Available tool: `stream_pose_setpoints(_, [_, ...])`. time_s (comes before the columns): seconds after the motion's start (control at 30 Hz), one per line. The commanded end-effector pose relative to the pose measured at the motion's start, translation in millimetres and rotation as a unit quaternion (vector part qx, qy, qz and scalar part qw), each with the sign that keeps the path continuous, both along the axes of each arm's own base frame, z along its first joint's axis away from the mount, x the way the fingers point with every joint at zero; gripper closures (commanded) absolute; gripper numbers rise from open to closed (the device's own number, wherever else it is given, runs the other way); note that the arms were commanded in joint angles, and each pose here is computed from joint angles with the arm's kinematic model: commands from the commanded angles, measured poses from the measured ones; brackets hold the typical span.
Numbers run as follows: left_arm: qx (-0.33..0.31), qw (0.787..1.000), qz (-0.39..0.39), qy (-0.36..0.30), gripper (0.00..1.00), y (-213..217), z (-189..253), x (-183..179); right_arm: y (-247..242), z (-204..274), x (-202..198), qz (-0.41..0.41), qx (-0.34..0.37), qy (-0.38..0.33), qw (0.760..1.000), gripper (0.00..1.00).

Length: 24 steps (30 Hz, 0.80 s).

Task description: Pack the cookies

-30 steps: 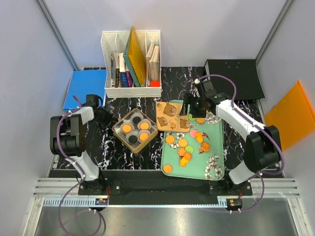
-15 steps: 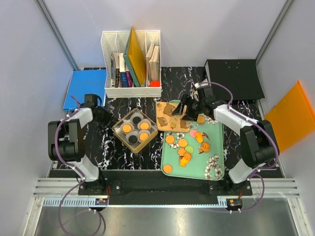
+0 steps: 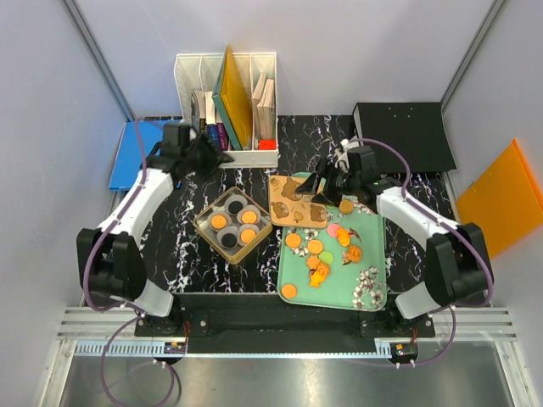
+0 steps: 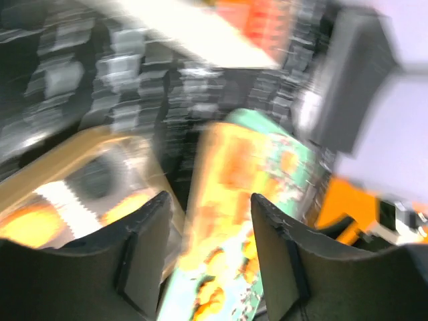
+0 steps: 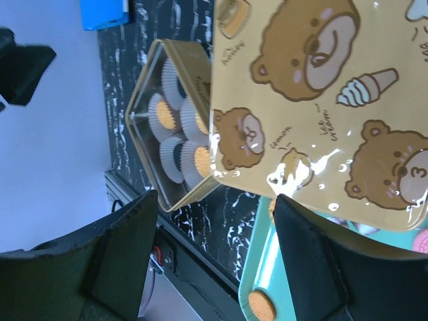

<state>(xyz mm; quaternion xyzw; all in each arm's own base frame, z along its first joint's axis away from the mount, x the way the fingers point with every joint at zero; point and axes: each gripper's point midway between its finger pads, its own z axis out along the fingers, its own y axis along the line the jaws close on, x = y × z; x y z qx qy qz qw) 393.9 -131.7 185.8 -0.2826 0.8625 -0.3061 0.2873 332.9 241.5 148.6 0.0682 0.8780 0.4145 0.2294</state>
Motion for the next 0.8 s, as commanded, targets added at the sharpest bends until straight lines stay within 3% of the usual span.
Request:
stream_pose_setpoints(0.0, [0.002,0.995,-0.086,-0.045,0.40,-58,24,24,0,46,-7,0.005,0.034,-0.051,0.998,0.22])
stream_pose_setpoints(0.27, [-0.019,0.986,-0.165,-0.017,0.38,-118,-17,41,-8,52,-28,0.000,0.039,-0.057,0.998,0.21])
stream_pose_setpoints(0.77, [-0.021,0.975,-0.216,0.040,0.39,-155,-81,36,-11,40,-40,0.004,0.035,-0.047,0.998,0.21])
